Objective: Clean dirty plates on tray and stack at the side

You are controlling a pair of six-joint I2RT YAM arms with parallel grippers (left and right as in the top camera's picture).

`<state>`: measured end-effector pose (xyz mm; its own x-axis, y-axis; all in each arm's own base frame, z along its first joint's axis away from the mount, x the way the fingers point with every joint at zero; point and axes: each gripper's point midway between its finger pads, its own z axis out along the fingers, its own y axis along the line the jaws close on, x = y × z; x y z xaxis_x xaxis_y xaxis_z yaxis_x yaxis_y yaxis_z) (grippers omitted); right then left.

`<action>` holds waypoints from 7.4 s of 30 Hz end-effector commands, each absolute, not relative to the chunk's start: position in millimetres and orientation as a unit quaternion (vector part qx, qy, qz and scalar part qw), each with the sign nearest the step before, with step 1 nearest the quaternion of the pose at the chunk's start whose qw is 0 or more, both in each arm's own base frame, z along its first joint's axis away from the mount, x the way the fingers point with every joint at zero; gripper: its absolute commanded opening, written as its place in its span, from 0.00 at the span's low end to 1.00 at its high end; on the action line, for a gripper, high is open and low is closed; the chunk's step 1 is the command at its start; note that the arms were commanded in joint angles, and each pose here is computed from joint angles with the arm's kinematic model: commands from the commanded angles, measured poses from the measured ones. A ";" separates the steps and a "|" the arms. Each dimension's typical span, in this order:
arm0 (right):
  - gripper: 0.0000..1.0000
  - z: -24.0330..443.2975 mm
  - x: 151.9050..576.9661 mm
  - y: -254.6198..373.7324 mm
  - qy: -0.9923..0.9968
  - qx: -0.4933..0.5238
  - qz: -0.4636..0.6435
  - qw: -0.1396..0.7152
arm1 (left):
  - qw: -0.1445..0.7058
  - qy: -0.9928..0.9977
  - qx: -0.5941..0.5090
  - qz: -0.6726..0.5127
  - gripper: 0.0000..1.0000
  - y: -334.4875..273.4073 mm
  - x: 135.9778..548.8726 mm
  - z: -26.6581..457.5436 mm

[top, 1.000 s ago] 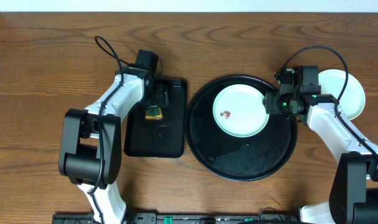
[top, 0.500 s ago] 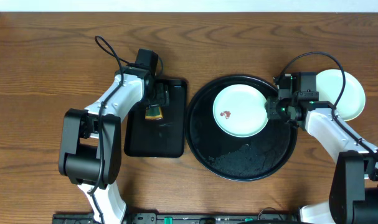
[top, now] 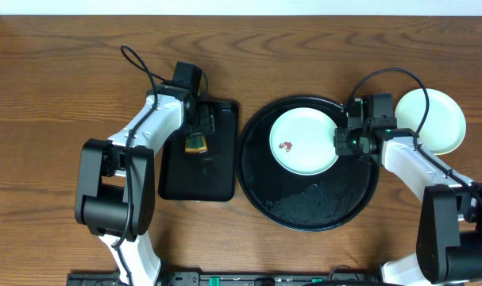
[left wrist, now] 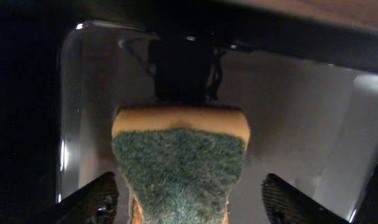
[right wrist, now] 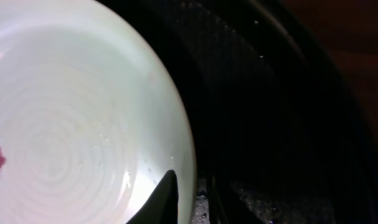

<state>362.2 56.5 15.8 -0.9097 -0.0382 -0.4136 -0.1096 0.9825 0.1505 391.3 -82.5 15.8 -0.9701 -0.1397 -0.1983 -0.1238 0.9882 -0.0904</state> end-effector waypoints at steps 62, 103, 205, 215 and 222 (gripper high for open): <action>0.24 7.7 356.1 56.2 0.978 -0.034 0.073 0.194 | 0.019 0.998 -0.063 -0.017 0.78 -76.8 346.7 6.1; 0.25 7.8 356.2 56.6 0.977 -0.035 0.073 0.195 | 0.025 0.998 -0.062 -0.019 0.46 -78.0 349.4 6.3; 0.01 -0.4 360.7 57.3 0.977 -0.035 0.073 0.196 | 0.067 0.995 -0.062 -0.030 0.36 -81.5 366.4 17.8; 0.01 -0.3 361.1 57.3 0.977 -0.035 0.073 0.197 | 0.080 0.995 -0.060 -0.029 0.07 -81.2 374.2 26.2; 0.01 -0.2 361.3 57.4 0.977 -0.035 0.073 0.197 | 0.135 0.989 -0.062 -0.027 0.07 -77.5 383.9 68.4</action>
<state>365.4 60.1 7.1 -0.9118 -0.0301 -0.4096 -0.1008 0.9832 0.1520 368.9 -79.9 29.8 -0.9797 -0.1265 -0.1557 -0.1175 0.9909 -0.0661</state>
